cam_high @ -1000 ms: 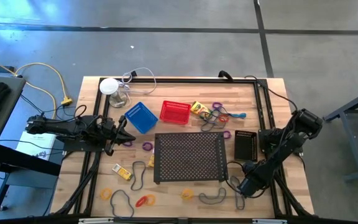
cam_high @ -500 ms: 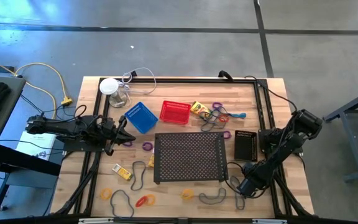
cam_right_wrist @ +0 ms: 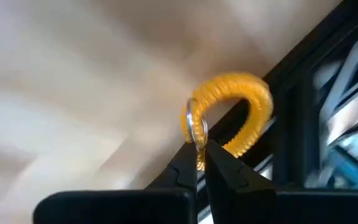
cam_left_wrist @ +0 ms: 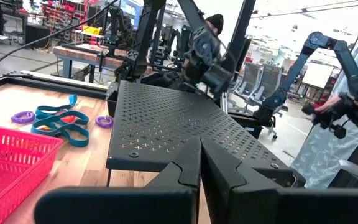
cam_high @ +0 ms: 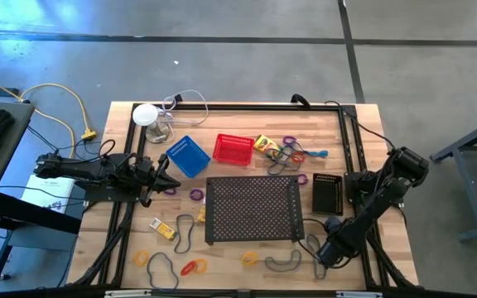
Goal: Pick & Place Office Desk Supplies
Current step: Put the yellow spring keychain into the black bin
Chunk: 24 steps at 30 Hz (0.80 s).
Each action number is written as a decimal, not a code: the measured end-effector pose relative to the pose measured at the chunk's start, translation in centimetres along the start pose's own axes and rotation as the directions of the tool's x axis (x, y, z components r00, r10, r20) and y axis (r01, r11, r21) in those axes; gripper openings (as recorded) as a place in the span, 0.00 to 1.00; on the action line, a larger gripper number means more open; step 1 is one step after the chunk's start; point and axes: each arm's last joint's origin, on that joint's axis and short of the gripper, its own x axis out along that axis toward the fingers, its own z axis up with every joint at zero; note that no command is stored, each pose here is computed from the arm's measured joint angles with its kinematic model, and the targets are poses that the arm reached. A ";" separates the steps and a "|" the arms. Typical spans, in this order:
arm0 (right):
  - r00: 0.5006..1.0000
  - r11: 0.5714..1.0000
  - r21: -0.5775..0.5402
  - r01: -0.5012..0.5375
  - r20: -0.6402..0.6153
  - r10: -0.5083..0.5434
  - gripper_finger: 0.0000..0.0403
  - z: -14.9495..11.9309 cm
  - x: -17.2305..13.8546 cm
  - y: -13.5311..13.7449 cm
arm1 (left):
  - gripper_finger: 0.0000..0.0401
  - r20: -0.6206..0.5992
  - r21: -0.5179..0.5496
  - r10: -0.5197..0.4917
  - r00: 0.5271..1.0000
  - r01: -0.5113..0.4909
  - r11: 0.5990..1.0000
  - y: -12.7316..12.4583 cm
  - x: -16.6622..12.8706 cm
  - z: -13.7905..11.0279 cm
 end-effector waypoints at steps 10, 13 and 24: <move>0.967 0.998 0.044 0.046 0.250 -0.056 0.01 -2.1 -7.1 -1.2 | 0.00 0.000 0.000 0.000 1.000 0.000 1.000 0.0 0.0 0.0; 0.911 0.996 0.079 0.040 0.406 -0.069 0.01 -1.5 -8.1 -1.6 | 0.00 0.000 0.000 0.000 1.000 0.000 1.000 0.0 0.0 0.0; 0.843 0.980 0.192 0.054 0.518 -0.147 0.01 4.1 -8.6 -2.3 | 0.00 0.000 0.001 0.000 1.000 0.000 1.000 0.0 0.0 0.0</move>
